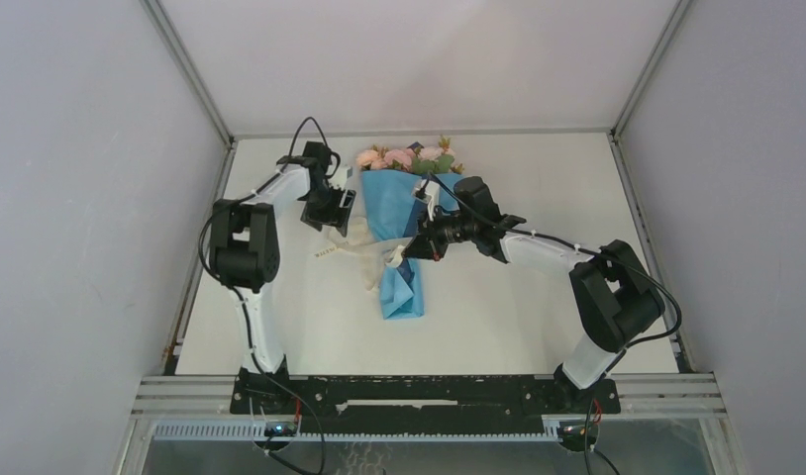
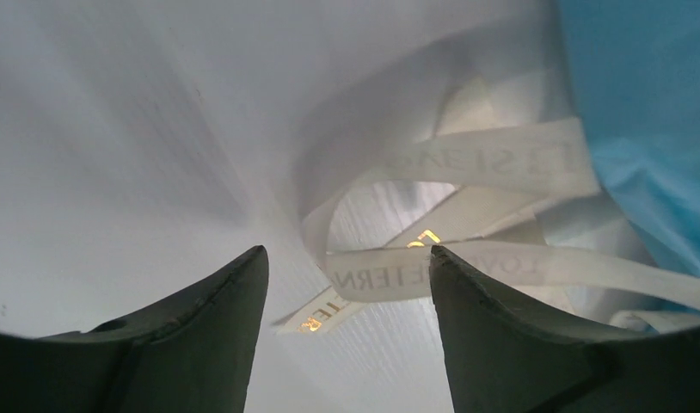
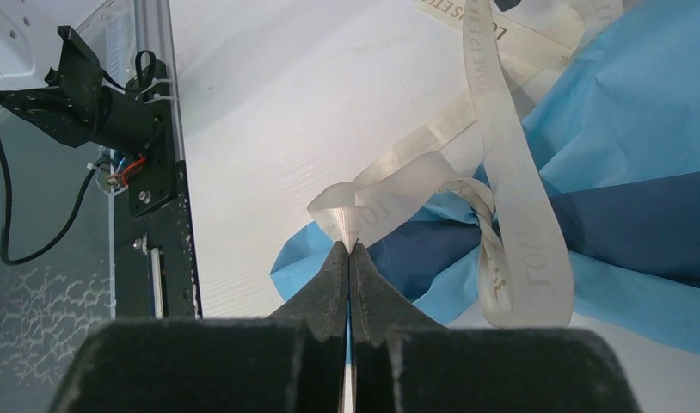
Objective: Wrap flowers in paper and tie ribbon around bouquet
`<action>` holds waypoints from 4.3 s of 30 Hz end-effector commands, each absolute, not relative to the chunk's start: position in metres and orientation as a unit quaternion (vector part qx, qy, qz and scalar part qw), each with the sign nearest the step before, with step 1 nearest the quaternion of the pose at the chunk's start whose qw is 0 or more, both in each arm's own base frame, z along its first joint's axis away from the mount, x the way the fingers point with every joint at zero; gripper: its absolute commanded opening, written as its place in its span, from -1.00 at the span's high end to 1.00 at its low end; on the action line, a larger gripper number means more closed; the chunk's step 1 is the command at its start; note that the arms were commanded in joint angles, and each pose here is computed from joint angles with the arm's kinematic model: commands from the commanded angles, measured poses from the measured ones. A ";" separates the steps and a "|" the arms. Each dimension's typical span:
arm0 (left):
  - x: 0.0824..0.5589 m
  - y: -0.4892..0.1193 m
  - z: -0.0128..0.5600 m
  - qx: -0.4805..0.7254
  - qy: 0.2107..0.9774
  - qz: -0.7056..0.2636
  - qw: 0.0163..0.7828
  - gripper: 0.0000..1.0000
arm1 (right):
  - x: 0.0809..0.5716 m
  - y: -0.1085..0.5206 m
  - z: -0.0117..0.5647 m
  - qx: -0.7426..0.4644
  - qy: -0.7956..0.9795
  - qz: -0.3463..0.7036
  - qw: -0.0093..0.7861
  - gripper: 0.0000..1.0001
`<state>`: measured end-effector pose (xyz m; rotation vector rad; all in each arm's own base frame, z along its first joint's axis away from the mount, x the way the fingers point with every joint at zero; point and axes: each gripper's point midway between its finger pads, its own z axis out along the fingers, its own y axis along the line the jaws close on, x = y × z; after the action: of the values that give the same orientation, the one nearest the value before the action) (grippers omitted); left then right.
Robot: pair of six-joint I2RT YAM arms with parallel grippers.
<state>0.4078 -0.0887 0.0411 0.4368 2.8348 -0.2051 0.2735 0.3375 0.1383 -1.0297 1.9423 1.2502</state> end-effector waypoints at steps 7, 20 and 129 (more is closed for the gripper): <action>0.422 -0.083 0.039 0.104 0.984 -0.042 0.138 -0.04 | 0.276 0.343 0.169 -0.399 0.712 0.473 0.333 1.00; 0.351 -0.131 0.183 0.277 0.892 -0.198 0.299 1.00 | 0.288 0.342 0.173 -0.362 0.726 0.475 0.340 1.00; 0.313 -0.250 0.163 0.496 0.602 -0.339 0.527 1.00 | 0.337 0.352 0.113 -0.362 0.773 0.495 0.162 0.78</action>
<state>0.3070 -0.2512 0.1432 1.1622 1.5458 -0.8550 0.3586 0.3530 0.1047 -0.8653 2.2640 1.3001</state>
